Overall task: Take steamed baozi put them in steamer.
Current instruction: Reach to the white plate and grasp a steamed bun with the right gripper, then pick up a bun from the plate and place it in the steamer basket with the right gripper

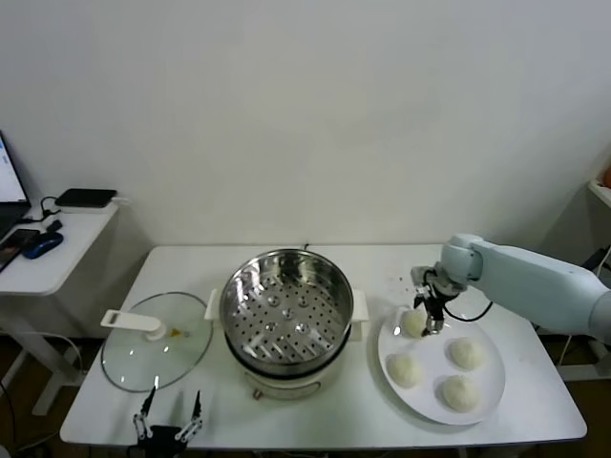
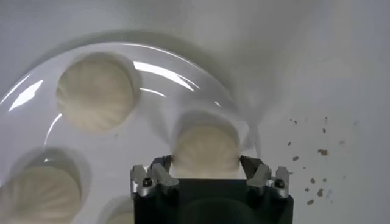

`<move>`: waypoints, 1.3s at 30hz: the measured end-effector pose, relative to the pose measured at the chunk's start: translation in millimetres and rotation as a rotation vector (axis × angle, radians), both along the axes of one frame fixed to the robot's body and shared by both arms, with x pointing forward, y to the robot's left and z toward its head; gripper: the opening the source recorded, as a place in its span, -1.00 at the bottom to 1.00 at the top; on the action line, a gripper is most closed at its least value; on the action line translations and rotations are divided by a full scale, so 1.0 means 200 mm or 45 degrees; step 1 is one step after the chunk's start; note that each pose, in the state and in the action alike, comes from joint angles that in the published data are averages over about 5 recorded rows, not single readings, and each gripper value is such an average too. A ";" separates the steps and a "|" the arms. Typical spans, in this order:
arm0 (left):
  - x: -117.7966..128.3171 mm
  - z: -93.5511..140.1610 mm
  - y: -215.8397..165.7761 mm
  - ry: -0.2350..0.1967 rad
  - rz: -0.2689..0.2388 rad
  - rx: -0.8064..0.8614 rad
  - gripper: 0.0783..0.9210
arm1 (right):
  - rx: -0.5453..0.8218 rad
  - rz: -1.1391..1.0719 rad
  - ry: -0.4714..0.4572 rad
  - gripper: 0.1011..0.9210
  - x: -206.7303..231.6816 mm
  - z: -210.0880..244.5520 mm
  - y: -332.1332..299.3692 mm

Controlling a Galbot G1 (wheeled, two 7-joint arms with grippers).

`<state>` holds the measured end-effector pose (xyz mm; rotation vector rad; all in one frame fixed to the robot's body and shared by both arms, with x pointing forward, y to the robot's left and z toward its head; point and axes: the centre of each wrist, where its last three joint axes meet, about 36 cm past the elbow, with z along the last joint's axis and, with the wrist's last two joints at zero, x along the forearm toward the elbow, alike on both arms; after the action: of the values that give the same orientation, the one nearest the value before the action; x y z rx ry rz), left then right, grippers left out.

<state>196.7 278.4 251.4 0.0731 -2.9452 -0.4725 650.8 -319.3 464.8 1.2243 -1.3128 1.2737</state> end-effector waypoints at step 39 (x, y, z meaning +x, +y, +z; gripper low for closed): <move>0.01 0.04 -0.01 -0.034 -0.008 0.009 0.77 | 0.266 1.142 -0.254 0.33 0.26 1.23 0.74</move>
<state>199.3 276.8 259.1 0.0717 -2.9705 -0.4863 702.2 -170.7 711.2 1.9972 -1.0616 1.9428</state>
